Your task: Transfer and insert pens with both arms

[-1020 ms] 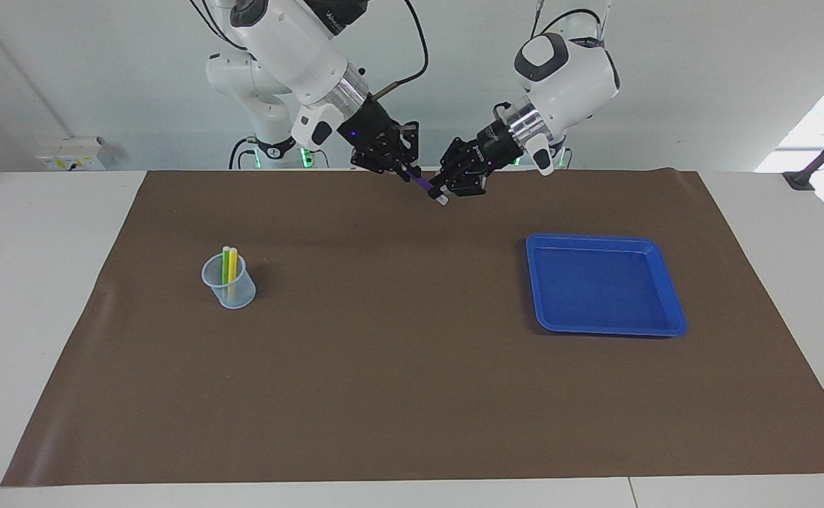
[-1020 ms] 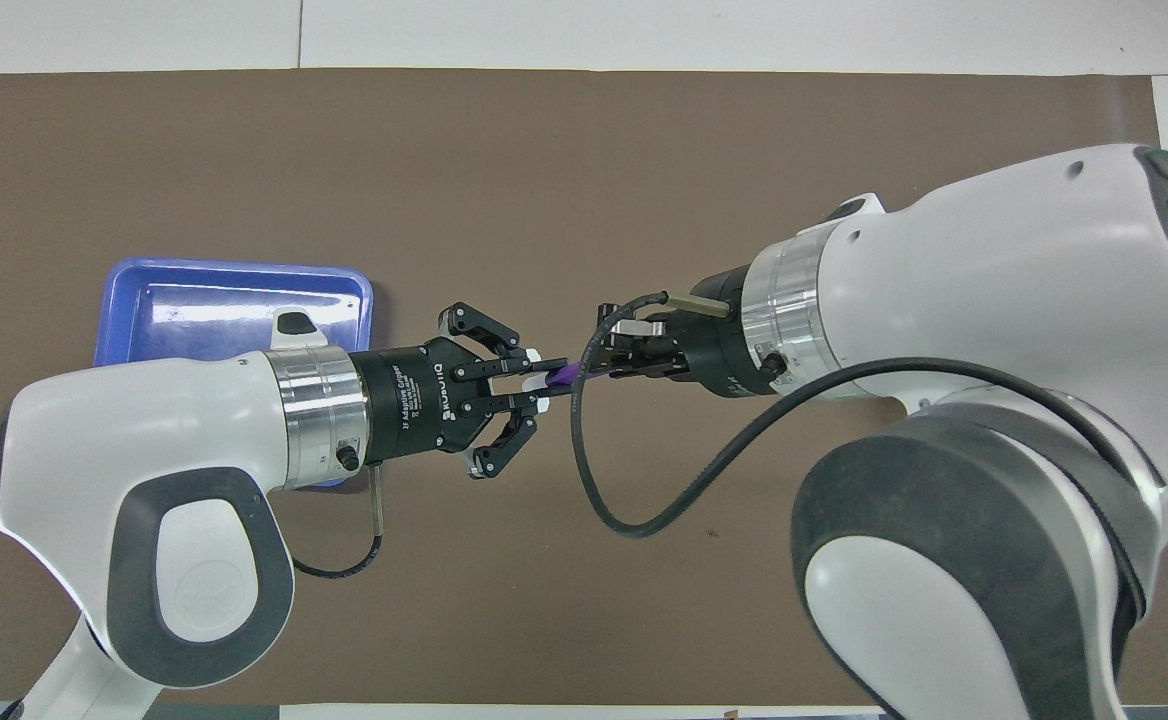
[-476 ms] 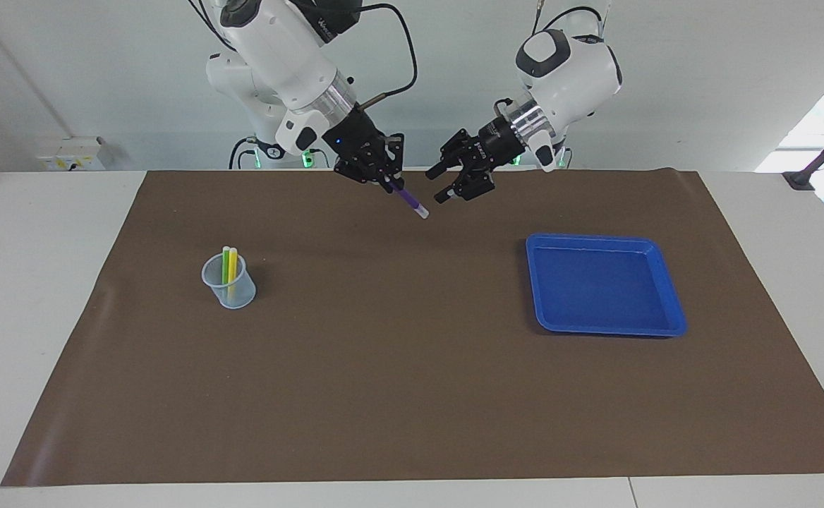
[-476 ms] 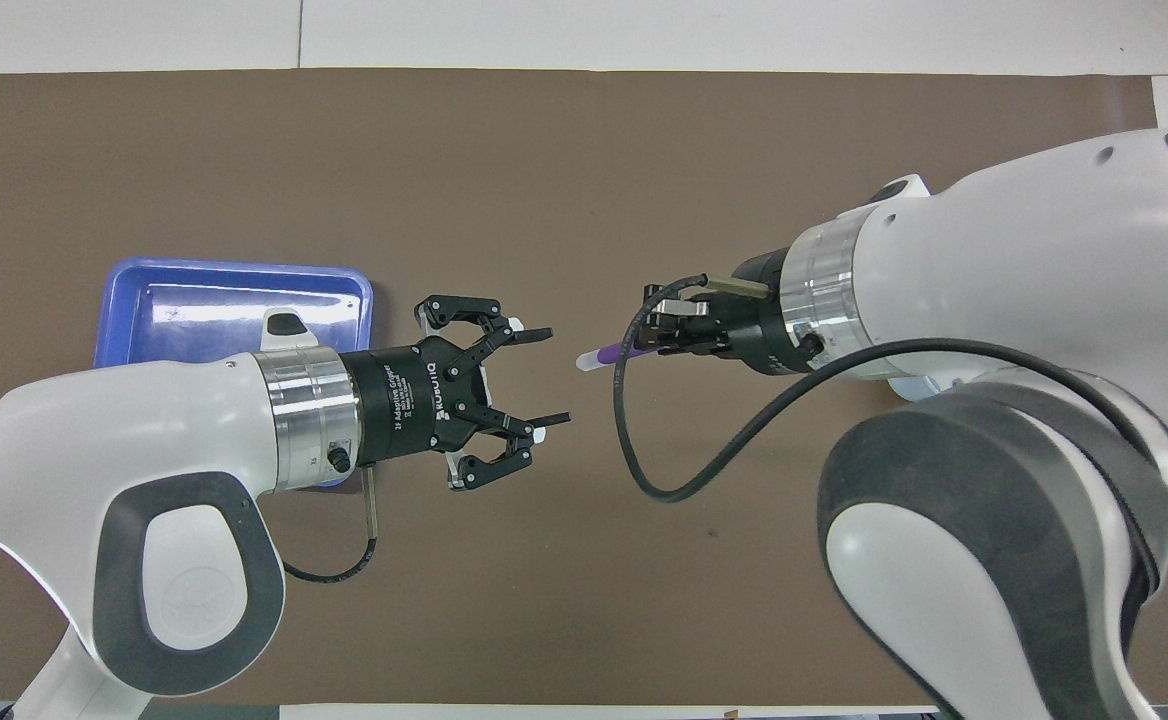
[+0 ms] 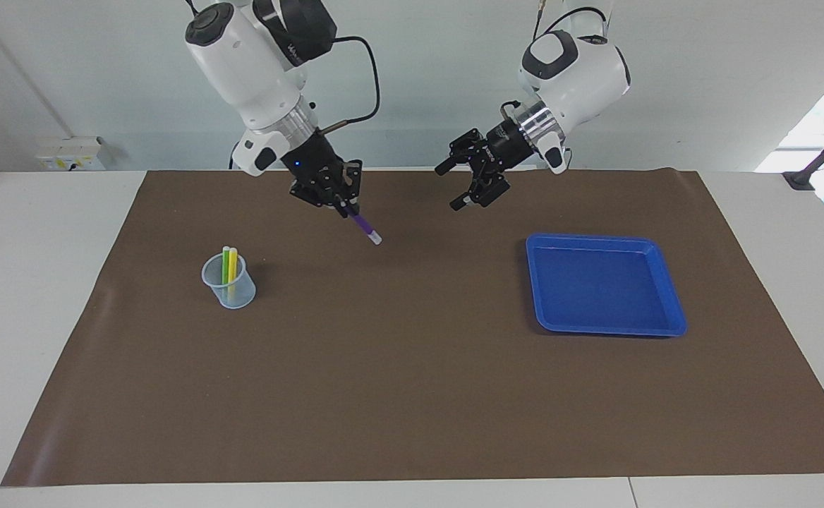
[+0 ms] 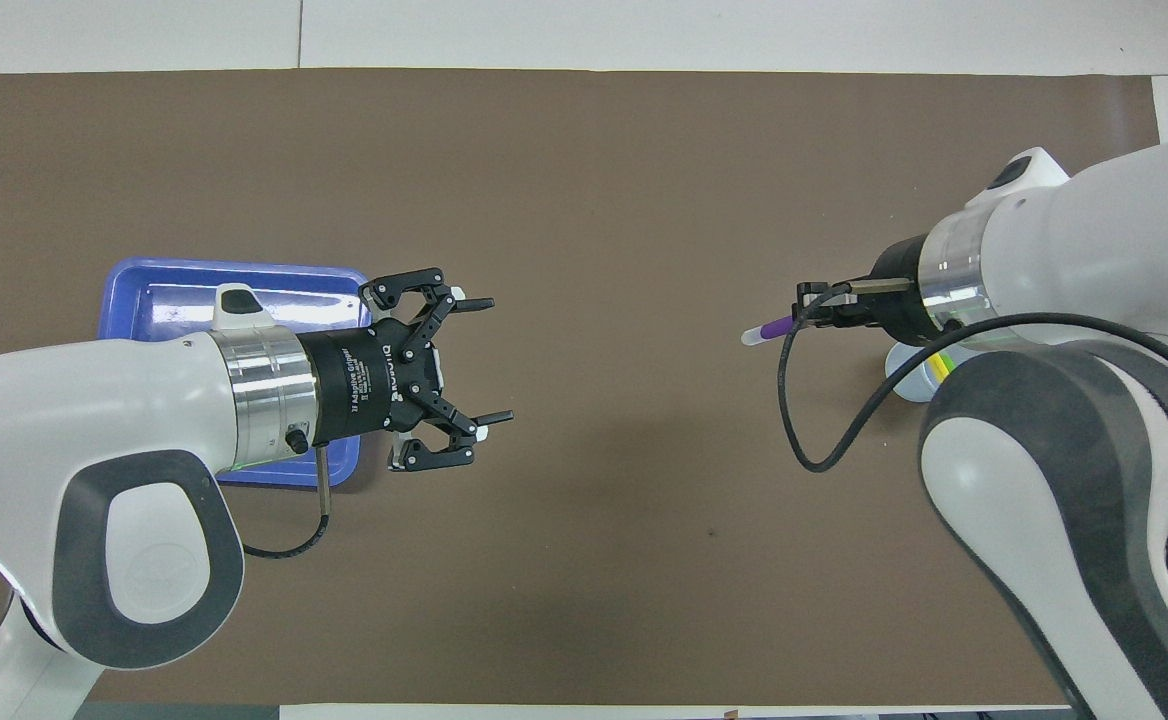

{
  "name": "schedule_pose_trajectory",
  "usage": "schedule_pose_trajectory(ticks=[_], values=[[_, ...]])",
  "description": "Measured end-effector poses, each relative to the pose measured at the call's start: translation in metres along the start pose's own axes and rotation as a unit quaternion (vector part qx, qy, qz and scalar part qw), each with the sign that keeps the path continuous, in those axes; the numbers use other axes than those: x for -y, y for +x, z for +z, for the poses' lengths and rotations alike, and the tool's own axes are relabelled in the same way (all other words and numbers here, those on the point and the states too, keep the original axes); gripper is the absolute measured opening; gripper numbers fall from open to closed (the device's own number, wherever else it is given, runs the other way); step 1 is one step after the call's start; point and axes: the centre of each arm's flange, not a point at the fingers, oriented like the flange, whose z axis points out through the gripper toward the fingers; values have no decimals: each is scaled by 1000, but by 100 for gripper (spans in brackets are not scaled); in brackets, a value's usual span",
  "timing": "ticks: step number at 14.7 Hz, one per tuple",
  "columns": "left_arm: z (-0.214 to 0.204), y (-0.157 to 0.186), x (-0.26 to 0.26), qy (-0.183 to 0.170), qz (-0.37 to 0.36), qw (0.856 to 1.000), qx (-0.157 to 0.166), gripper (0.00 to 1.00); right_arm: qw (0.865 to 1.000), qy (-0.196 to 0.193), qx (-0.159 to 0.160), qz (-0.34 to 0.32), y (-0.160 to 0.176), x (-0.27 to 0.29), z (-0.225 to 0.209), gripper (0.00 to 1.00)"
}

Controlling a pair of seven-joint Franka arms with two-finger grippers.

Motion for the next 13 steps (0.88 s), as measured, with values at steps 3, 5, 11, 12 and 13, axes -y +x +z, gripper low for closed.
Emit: schedule_pose_trajectory(ticks=[3,5,11,12,13], values=[[-17,34,-11,33,105,992,-60,100,997,-57,-2,-45,-1,-45,-4,19],[-33,56,-19,51,174,978,-99,100,994,-83,-2,-72,-2,-77,-6,19],[-117,104,-52,150,393,894,-153,100,986,-116,1,-120,-15,-159,10,19],[-128,104,-58,175,423,874,-163,100,986,-116,0,-123,-17,-168,14,19],[-136,101,-64,204,452,851,-175,100,985,-116,2,-124,-19,-175,18,19]])
